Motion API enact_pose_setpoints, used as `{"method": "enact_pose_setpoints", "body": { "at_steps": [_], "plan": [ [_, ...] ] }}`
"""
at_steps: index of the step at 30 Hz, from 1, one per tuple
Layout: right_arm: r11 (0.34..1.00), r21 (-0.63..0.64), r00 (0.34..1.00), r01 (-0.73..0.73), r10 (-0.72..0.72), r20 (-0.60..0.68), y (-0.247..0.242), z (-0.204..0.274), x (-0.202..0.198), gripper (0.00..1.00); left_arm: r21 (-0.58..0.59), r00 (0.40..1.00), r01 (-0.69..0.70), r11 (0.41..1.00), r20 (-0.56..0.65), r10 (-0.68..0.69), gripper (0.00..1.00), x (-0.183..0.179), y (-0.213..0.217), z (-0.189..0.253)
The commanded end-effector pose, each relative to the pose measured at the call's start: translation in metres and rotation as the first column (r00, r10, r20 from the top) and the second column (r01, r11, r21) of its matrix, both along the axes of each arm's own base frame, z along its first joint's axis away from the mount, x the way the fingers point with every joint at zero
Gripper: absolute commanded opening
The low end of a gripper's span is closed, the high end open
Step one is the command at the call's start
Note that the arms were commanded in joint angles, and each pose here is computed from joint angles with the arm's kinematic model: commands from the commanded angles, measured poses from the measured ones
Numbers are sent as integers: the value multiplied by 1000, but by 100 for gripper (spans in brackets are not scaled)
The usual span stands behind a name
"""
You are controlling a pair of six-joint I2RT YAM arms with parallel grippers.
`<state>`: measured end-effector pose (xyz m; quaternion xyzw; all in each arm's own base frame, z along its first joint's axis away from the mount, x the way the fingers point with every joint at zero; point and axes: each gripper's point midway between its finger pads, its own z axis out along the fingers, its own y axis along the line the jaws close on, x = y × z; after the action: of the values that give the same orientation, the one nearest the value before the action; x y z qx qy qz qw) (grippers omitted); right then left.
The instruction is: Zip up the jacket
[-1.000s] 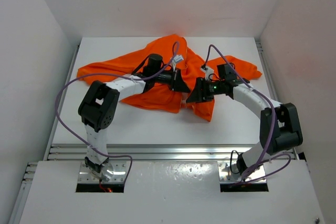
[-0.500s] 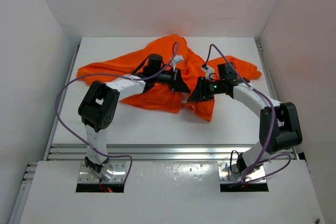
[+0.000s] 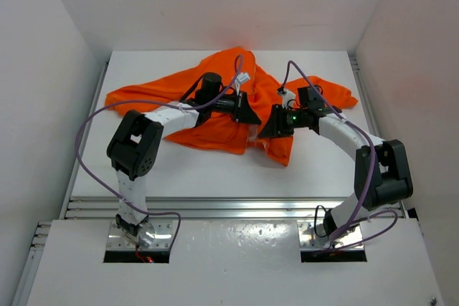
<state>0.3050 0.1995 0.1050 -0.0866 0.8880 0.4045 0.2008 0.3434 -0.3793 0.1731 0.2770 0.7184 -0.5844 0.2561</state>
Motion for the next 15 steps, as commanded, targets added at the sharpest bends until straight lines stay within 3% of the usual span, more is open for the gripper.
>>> {"method": "enact_pose_setpoints", "body": {
  "at_steps": [1, 15],
  "plan": [
    [1000, 5, 999, 19, -19, 28, 1, 5, 8, 35, -77, 994, 31, 997, 108, -22, 0, -3, -10, 47],
    [999, -10, 999, 33, -33, 17, -1, 0, 10, 35, -88, 995, 27, 996, 97, -19, 0, -3, -15, 47]
  ]
}}
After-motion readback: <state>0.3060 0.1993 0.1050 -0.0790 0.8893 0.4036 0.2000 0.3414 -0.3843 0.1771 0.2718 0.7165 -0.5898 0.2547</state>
